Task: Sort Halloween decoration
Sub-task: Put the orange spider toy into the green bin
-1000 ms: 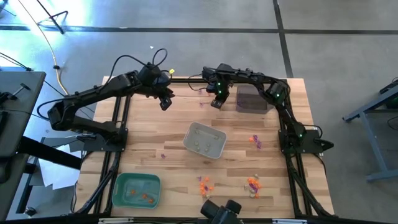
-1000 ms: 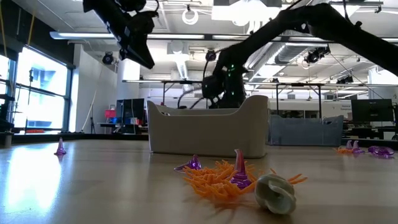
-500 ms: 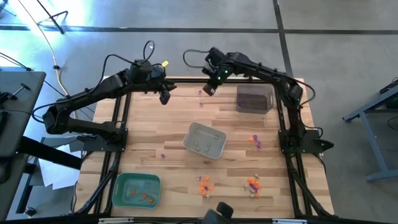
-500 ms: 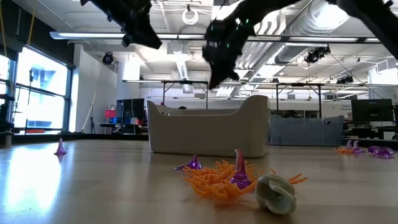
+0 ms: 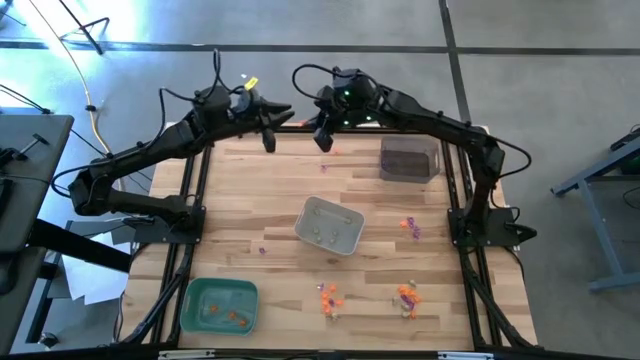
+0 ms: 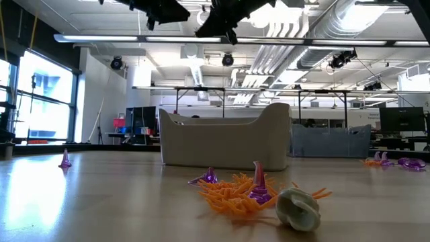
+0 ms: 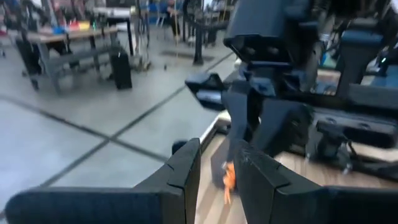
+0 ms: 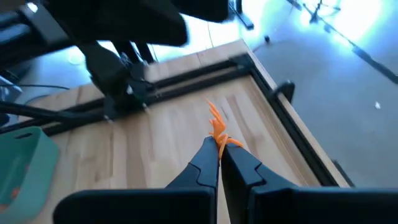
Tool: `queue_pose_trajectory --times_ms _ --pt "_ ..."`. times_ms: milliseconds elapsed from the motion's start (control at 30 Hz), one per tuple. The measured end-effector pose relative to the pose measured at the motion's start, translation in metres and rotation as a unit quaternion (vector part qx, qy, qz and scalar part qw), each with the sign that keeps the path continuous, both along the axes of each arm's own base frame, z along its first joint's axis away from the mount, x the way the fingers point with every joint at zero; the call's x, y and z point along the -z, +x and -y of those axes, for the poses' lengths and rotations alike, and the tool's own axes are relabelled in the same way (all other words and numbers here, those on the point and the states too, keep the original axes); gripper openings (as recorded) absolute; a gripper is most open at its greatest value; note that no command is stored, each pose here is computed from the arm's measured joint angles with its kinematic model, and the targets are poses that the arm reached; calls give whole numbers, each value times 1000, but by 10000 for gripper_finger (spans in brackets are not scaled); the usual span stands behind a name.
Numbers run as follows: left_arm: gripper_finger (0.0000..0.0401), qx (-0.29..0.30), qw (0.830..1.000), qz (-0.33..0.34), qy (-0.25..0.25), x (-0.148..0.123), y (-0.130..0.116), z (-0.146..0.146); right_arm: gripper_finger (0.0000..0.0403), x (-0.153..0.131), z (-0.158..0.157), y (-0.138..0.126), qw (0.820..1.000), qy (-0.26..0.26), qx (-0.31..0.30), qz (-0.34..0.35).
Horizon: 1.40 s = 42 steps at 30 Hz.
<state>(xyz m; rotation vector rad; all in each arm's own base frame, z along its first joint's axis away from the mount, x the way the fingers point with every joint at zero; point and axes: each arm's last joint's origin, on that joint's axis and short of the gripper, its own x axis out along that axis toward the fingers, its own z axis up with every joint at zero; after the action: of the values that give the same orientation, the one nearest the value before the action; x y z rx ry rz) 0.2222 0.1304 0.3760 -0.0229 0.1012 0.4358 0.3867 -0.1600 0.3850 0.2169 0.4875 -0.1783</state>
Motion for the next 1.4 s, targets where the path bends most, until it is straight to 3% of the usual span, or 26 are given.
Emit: queue_pose_trajectory --times_ms 300,767,1400 --pt "81 48 998 41 22 -9 2 2 0 -9 -9 7 999 -32 5 38" --pt "81 47 998 41 23 -9 2 2 0 -20 -8 9 994 -63 22 83" --pt "81 34 997 16 71 -8 1 1 0 -41 -18 -2 990 -72 12 118"
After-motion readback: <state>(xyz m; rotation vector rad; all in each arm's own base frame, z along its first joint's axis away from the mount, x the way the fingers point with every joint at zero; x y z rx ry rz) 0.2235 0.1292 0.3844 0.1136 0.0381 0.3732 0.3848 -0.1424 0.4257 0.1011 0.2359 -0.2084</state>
